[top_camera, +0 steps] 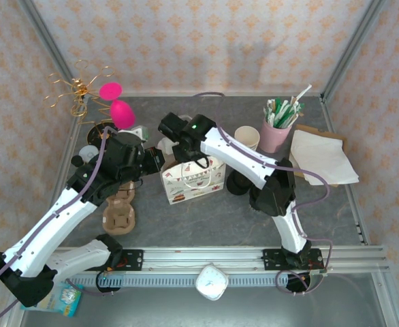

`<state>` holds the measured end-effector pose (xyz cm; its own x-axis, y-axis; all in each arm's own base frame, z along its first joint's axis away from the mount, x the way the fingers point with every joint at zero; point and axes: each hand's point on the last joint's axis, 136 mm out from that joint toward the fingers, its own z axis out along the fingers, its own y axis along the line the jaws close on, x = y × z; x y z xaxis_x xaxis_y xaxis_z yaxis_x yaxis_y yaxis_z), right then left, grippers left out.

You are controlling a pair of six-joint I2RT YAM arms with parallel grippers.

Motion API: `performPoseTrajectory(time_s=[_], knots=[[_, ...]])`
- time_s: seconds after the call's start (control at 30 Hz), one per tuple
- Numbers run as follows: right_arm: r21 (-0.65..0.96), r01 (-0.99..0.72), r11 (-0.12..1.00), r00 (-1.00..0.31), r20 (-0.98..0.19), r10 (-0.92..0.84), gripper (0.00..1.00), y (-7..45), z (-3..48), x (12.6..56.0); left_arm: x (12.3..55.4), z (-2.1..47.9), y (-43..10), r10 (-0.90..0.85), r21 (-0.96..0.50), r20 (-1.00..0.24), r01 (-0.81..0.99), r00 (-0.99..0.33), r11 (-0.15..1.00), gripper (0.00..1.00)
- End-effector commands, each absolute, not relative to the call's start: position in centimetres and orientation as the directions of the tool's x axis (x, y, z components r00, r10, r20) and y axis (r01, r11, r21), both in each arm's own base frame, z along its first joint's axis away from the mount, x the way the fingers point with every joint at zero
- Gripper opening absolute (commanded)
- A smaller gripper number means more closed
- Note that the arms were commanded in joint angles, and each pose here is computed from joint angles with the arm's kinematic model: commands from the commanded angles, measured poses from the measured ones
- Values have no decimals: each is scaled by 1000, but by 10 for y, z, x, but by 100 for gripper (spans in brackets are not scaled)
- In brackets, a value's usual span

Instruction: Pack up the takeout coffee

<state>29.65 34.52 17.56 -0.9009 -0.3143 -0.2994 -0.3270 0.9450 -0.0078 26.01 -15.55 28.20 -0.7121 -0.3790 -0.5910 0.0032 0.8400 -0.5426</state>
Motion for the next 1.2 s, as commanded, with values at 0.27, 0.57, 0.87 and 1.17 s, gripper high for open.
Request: performPoseTrajectory(time_s=[0.27,0.57,0.87,1.17], knots=[[12,-317,948,-896,-330,-296,34,339,180,292,262,264,-147,-385,-511,-580,-48,-718,858,14],[24,-307,951,-899,-335,-282,46,340,182,295,262,269,-149,-380,-516,-584,-33,-717,856,15],[37,-302,953,-904,-328,-273,53,340,175,292,264,269,-152,-380,-523,-581,-28,-719,852,14],[55,-301,952,-883,-393,-256,62,343,198,300,263,270,-148,-381,-514,-590,-33,-711,857,16]])
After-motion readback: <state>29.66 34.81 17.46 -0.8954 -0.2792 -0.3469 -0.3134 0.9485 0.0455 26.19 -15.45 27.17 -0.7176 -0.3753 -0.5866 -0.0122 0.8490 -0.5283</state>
